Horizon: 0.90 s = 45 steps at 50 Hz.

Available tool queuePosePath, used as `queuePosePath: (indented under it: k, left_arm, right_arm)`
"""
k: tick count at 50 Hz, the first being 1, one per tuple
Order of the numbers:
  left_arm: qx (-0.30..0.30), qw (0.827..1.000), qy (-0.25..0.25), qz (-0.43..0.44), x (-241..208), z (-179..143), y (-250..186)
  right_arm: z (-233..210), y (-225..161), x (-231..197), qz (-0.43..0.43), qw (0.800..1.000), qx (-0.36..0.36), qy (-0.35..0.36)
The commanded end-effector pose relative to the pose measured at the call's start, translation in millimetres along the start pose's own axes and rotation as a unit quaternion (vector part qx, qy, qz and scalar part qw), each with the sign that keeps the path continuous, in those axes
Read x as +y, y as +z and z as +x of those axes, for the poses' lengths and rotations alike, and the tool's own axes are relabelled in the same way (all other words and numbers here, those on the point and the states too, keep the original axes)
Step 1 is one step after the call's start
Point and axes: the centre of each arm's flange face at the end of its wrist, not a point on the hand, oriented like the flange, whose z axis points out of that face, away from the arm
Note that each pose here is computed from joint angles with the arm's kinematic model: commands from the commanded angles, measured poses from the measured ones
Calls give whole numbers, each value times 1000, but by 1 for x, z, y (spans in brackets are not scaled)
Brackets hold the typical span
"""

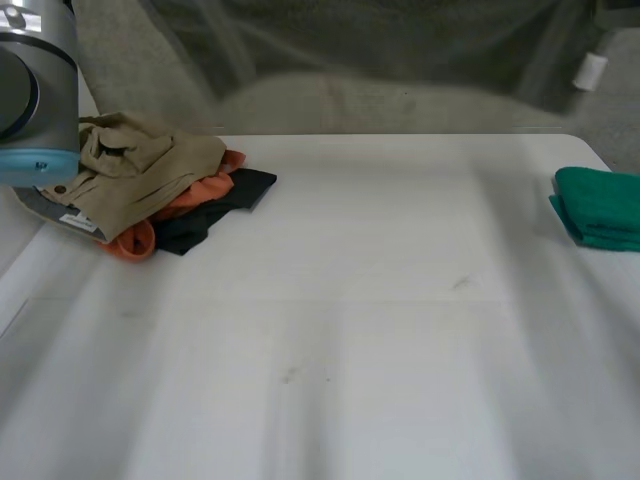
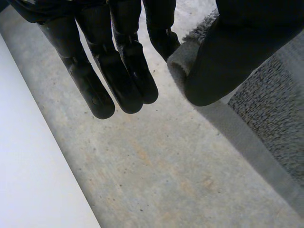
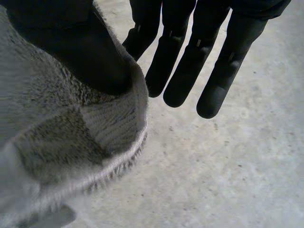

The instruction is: Fold the laundry.

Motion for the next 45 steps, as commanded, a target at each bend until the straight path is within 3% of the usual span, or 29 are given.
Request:
queuePosePath:
  k: [1, 8, 13, 17, 23, 35, 45]
  left_arm:
    - [40, 995, 3, -90, 39, 15, -41]
    - [79, 977, 13, -199, 90, 26, -98]
    - [105, 960, 14, -259, 114, 33, -136]
    - [133, 939, 16, -318, 141, 43, -171]
    - [161, 912, 18, -376, 151, 47, -213]
    - [170, 921, 8, -349, 119, 32, -210]
    - [165, 923, 8, -347, 116, 28, -208]
  right_arm:
    - [-25, -28, 23, -55, 996, -76, 6]
    - [-58, -73, 64, -147, 974, -168, 23]
    - [-101, -126, 110, -231, 936, -260, 47]
    - [-118, -155, 131, -278, 913, -294, 54]
    - [-123, -177, 135, -312, 895, -313, 61]
    - [-83, -167, 165, -394, 875, -254, 122]
    - [-69, -176, 185, -485, 820, -247, 180]
